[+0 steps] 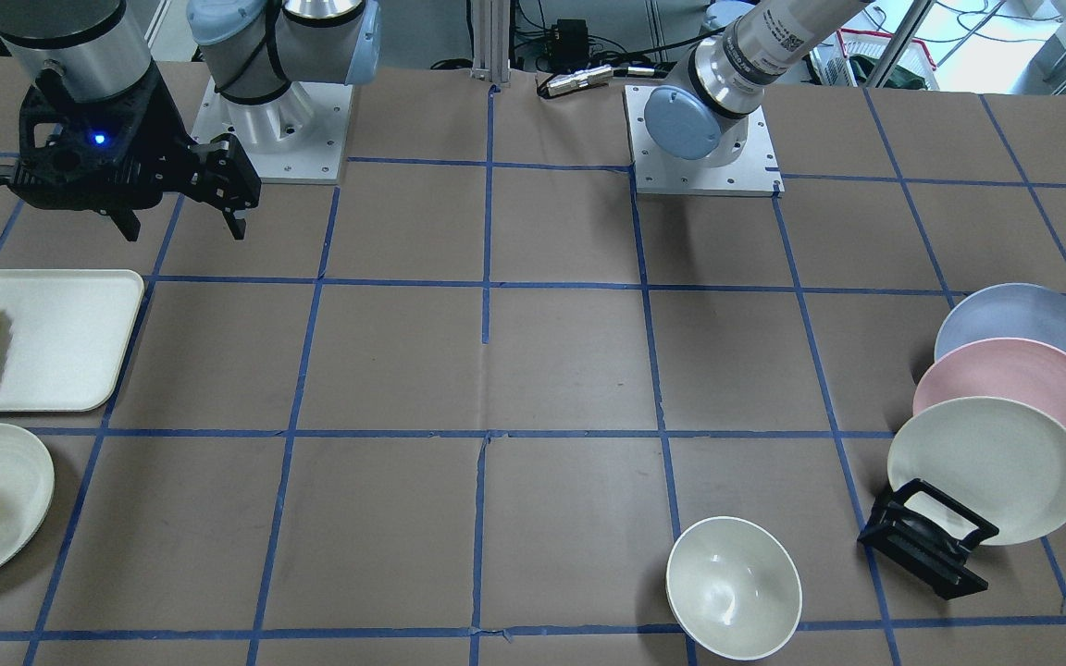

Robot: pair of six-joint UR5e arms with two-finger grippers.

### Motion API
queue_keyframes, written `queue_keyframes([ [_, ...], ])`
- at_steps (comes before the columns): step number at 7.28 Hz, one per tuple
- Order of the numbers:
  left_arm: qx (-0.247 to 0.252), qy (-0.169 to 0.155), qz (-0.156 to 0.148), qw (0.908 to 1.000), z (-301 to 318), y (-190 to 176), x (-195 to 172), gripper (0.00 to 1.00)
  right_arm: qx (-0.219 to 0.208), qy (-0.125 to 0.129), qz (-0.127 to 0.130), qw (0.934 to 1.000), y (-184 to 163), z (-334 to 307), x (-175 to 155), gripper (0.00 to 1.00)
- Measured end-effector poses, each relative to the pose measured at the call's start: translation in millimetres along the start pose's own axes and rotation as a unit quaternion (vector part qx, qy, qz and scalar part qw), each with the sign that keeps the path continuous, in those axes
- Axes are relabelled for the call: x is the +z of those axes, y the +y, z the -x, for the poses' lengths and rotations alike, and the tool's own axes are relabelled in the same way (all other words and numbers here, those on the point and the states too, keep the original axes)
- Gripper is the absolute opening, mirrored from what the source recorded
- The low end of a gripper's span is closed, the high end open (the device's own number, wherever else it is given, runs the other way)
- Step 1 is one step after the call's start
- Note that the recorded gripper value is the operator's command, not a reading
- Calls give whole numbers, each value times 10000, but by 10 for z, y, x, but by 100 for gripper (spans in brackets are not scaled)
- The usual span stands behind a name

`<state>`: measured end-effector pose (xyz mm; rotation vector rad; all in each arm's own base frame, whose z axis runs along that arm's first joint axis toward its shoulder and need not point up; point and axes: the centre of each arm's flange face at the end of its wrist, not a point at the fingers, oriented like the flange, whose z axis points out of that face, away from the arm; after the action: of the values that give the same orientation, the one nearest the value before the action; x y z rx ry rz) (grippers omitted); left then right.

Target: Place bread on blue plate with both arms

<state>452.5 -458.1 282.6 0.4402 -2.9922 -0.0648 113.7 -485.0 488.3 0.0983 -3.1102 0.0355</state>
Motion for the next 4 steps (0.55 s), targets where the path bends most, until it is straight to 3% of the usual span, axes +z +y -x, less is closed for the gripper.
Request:
queue_keyframes([
  [4, 7, -331, 92, 9994, 32, 55, -171, 0, -12, -3, -12, 10000, 1, 2, -5, 100],
])
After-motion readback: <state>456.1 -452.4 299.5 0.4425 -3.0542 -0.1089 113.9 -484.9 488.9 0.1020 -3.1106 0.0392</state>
